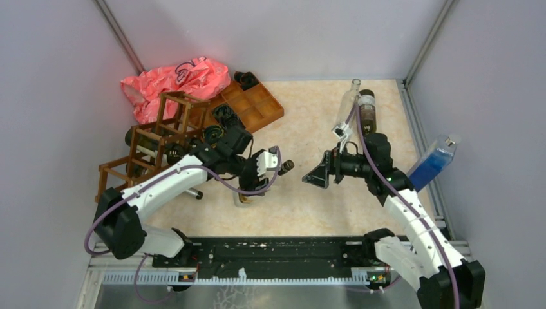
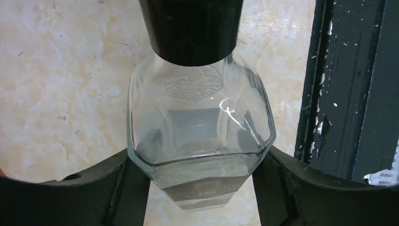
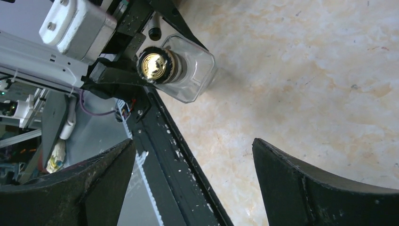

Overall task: Put the wine bottle on the wine rack
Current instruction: Pick up the wine bottle from the center of the board.

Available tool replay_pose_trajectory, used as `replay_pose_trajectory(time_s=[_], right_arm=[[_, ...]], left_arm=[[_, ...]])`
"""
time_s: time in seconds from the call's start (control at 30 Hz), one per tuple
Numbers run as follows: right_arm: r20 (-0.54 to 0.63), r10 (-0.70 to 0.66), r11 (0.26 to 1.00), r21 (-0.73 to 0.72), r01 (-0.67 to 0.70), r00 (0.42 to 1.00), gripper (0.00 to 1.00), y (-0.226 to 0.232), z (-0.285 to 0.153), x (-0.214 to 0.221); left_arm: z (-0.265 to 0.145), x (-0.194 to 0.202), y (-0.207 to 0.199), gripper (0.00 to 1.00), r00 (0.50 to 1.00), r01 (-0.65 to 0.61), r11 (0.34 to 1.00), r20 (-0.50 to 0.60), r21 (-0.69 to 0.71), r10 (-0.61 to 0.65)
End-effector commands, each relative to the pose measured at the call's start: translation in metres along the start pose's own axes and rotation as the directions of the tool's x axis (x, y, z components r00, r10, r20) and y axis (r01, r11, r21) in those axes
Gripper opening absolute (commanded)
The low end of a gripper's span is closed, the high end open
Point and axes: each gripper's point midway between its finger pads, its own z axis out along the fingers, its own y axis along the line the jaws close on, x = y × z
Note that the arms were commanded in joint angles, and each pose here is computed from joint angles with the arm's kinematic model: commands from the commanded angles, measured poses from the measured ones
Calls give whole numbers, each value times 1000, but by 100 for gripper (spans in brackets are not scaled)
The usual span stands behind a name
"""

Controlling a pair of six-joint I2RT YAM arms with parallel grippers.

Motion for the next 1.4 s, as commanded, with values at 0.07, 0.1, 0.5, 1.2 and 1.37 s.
replay_pose_trajectory(time_s=[0.07,0.1,0.5,1.2,1.37], right_arm=[[26,-66,995,-70,67,997,92,22,17,-30],[12,-68,995,-70,68,998,92,22,22,-28],[-111,-52,998,-26,49,992,76,13,58,-12],[-198,3,1000,-24,-8,980,19,14,62,19],[-218,24,999,-41,-34,976,40,15,59,31]], left_arm=[[1,-44,-5,0,983,-120,992,146,37,114],[3,-44,-6,0,983,-120,992,146,43,113],[22,-49,-16,0,981,-122,987,164,104,104],[34,-47,-14,0,982,-114,991,162,75,101],[36,-43,-14,0,983,-117,990,153,77,104]])
